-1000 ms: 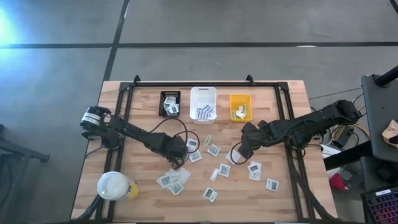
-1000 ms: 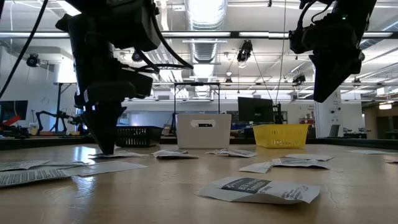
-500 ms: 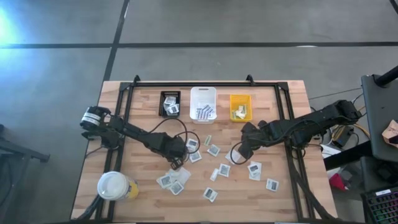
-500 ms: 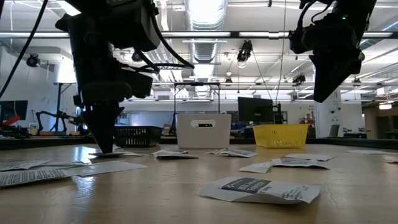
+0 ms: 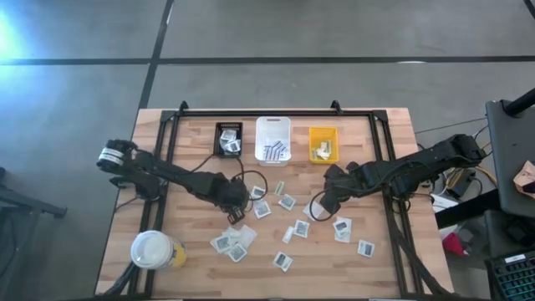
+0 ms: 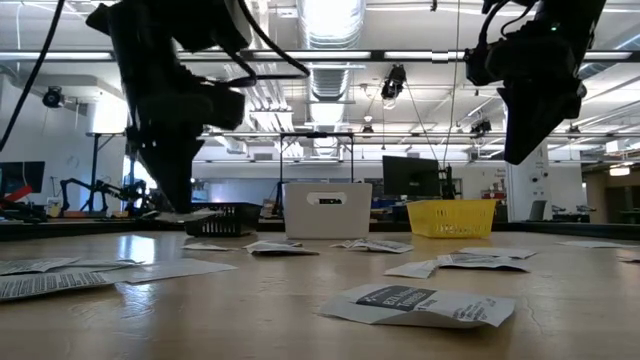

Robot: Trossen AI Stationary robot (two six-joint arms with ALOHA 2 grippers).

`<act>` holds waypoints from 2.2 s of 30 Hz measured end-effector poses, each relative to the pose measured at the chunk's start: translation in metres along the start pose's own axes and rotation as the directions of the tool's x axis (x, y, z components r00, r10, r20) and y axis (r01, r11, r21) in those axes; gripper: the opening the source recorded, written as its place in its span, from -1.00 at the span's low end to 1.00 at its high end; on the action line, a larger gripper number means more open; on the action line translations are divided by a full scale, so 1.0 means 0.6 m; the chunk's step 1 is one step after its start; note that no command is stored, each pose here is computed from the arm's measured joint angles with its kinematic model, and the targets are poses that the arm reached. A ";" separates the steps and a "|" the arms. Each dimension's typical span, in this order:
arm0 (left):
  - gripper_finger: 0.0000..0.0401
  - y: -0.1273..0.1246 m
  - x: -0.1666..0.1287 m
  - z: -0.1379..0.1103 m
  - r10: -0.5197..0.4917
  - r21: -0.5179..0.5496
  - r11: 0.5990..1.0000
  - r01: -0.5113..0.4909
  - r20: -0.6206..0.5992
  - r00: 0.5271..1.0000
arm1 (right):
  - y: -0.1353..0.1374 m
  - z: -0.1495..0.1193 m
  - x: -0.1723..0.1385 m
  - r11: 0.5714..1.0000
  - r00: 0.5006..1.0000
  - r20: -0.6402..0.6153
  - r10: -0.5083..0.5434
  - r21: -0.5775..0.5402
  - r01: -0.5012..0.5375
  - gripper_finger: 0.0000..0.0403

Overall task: Pick & Place First Aid Supplies
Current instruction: Put the towelette pack into the black basket

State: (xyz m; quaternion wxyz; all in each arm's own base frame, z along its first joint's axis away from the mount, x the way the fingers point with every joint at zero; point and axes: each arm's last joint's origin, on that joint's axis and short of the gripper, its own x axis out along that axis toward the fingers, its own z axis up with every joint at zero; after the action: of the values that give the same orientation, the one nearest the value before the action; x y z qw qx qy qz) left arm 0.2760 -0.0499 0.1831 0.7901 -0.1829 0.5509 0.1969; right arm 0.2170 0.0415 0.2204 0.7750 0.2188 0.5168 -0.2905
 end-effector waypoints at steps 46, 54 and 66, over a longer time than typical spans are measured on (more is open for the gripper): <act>-1.00 0.260 -0.010 0.121 0.528 -0.414 0.806 -0.423 0.182 0.829 | 0.041 -0.035 -0.008 0.992 0.988 0.091 0.121 -0.038 -0.118 -0.64; -1.00 0.272 0.012 0.125 0.538 -0.393 0.801 -0.451 0.142 0.831 | 0.042 -0.034 -0.008 0.992 0.987 0.094 0.128 -0.023 -0.126 -0.69; -0.76 0.274 0.006 0.125 0.539 -0.358 0.811 -0.462 0.151 0.829 | 0.042 -0.034 -0.008 0.992 0.987 0.093 0.129 -0.027 -0.127 -0.63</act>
State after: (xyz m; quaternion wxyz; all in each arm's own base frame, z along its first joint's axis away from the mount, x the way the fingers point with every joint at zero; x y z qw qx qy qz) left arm 0.2528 0.1291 0.1922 0.7329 -0.1248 0.4403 0.5033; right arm 0.2188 0.0743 0.2183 0.8180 0.2292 0.4674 -0.2446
